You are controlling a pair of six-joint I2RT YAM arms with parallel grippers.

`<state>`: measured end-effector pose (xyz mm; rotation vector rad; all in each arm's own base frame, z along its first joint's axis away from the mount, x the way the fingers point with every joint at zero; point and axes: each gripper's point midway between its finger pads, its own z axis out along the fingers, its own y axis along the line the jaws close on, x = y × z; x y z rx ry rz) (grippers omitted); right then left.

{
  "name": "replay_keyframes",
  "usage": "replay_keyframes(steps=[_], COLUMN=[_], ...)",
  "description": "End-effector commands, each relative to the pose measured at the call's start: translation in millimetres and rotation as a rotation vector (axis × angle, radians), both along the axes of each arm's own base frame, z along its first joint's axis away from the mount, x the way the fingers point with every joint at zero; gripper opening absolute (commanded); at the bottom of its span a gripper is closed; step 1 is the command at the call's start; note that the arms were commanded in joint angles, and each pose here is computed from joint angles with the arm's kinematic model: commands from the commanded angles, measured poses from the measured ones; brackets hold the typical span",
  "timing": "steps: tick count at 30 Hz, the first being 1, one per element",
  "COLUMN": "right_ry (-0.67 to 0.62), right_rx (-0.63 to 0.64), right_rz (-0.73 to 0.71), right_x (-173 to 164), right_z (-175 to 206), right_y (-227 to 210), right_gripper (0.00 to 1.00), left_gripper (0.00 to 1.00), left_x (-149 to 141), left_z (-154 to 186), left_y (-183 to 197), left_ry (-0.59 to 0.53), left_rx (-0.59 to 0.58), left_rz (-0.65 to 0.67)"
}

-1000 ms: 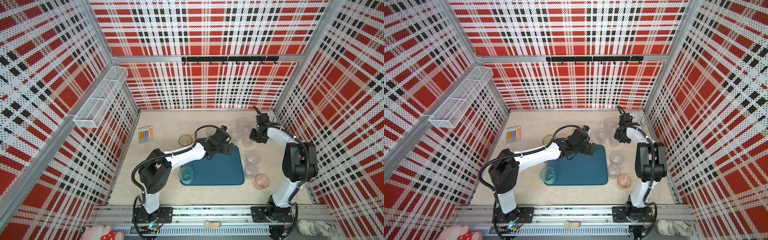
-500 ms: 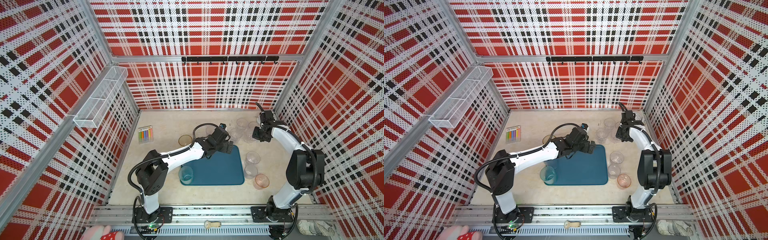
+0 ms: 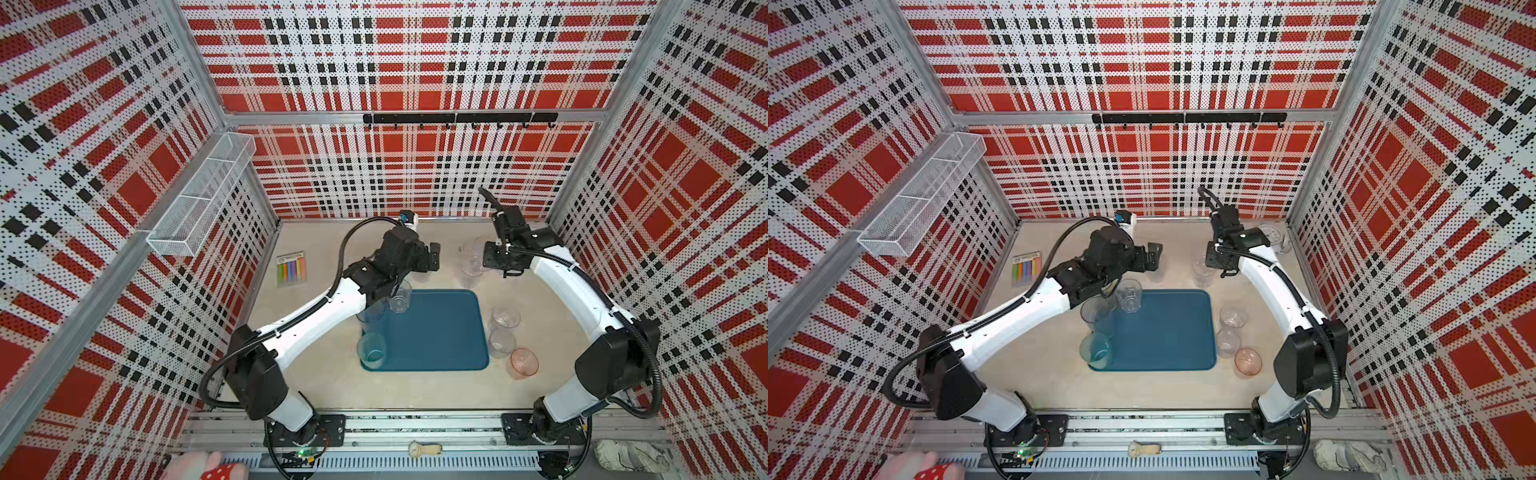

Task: Place the glasses into the tray
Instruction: Place the glass on the tray.

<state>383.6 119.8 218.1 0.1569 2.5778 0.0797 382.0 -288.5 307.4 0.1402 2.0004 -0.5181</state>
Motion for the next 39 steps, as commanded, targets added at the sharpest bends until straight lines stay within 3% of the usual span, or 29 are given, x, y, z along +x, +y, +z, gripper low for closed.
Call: replay_keyframes(steps=[1,8,13,18,39], right_ry=[0.071,0.188,0.266,0.299,0.294], right_rx=[0.007,0.038,0.034,0.04,0.004], right_rz=[0.051,0.207,0.271,0.308,0.364], right_x=[-28,-74,-102,-111,-95], right_z=[-10,-44,-68,-87,-120], right_y=[38,112,141,162,211], right_gripper=[0.02,0.01,0.01,0.01,0.03], left_gripper=[0.98,0.98,0.98,0.98,0.98], left_x=[6,3,-3,-4,-2], left_z=[17,28,27,24,15], left_y=[37,108,132,135,128], left_ry=[-0.06,-0.114,-0.126,-0.126,-0.109], left_rx=[-0.018,-0.039,-0.051,-0.061,-0.084], left_rz=[0.109,0.285,0.338,0.339,0.313])
